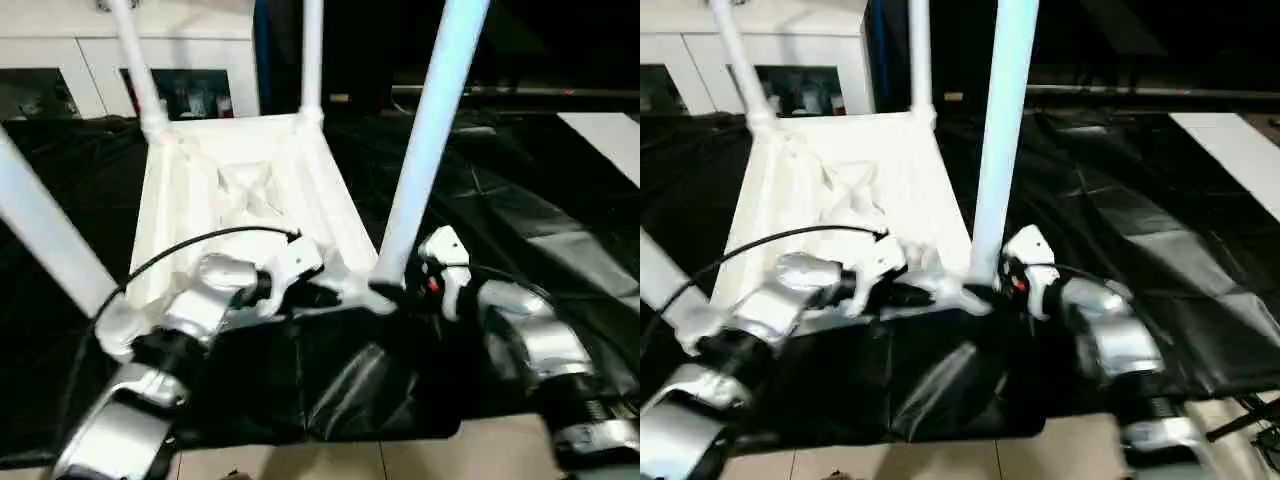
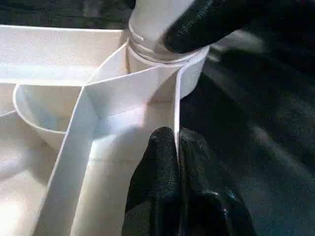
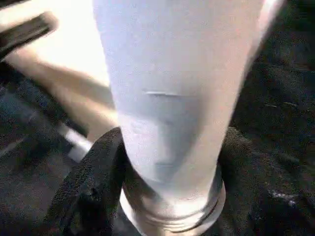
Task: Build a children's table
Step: Rotate leg to tighten
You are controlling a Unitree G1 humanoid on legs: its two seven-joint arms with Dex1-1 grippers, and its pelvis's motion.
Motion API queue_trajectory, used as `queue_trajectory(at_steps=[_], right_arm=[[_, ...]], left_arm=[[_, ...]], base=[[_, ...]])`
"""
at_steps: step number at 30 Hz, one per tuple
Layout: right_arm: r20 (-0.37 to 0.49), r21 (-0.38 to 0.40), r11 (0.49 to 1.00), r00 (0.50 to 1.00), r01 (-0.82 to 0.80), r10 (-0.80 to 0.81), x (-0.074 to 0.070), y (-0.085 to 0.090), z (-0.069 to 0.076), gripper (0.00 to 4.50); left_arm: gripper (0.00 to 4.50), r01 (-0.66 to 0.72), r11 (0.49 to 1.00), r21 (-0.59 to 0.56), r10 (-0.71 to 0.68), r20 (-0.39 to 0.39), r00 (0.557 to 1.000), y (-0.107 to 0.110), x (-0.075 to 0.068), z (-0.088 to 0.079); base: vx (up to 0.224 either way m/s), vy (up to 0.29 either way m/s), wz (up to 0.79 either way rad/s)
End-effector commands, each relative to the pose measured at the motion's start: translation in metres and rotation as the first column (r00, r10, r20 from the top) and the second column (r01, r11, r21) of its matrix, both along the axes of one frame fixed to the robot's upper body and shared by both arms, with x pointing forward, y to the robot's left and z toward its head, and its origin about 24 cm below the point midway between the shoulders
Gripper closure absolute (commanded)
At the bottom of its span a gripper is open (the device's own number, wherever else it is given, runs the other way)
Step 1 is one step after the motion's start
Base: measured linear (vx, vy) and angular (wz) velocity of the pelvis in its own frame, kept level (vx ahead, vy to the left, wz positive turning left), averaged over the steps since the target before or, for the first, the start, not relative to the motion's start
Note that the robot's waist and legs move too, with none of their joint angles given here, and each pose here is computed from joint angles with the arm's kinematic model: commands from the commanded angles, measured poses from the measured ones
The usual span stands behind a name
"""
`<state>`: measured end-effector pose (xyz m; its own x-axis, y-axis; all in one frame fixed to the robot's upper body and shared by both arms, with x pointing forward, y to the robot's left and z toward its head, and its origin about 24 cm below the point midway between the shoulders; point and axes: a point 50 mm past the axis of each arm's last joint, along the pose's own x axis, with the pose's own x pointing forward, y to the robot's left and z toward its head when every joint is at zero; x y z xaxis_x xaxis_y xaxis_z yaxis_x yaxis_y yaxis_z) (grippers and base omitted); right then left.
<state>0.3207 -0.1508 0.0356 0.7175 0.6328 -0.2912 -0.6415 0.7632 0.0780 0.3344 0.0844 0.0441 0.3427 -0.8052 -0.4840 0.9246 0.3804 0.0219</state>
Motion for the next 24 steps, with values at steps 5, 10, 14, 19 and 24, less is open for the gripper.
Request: queue_trajectory(at_steps=[5, 10, 14, 19, 24], right_arm=[[-0.179, -0.046, 0.963, 0.946, 0.266, -0.27, -0.004, 0.024, -0.038, 2.32], [-0.152, -0.052, 0.974, 0.962, 0.22, -0.226, -0.003, 0.038, -0.035, 2.35], [-0.116, 0.01, 0.97, 0.964, 0.243, -0.24, 0.0, 0.033, -0.028, 1.73], [-0.053, 0.029, 0.98, 0.979, 0.198, -0.197, 0.001, 0.022, -0.015, 1.48], [-0.012, 0.004, 0.999, 0.999, 0.047, -0.047, -0.014, -0.013, 0.002, 1.48]], left_arm=[[4.5, -0.211, 0.976, -0.047, 0.212, 0.01, 0.977, -0.037, 0.01, 0.001], [4.5, -0.157, 0.988, -0.012, 0.157, 0.054, 0.986, -0.043, 0.006, -0.003], [4.5, -0.143, 0.99, 0.013, 0.141, 0.088, 0.986, -0.035, 0.007, -0.003], [4.5, -0.1, 0.995, -0.001, 0.099, 0.122, 0.988, -0.031, 0.006, 0.0], [4.5, -0.049, 0.998, -0.045, 0.056, 0.165, 0.985, -0.031, 0.003, 0.003]], base=[[0.0, 0.0, 0.0], [0.0, 0.0, 0.0], [0.0, 0.0, 0.0], [0.0, 0.0, 0.0], [0.0, 0.0, 0.0]])
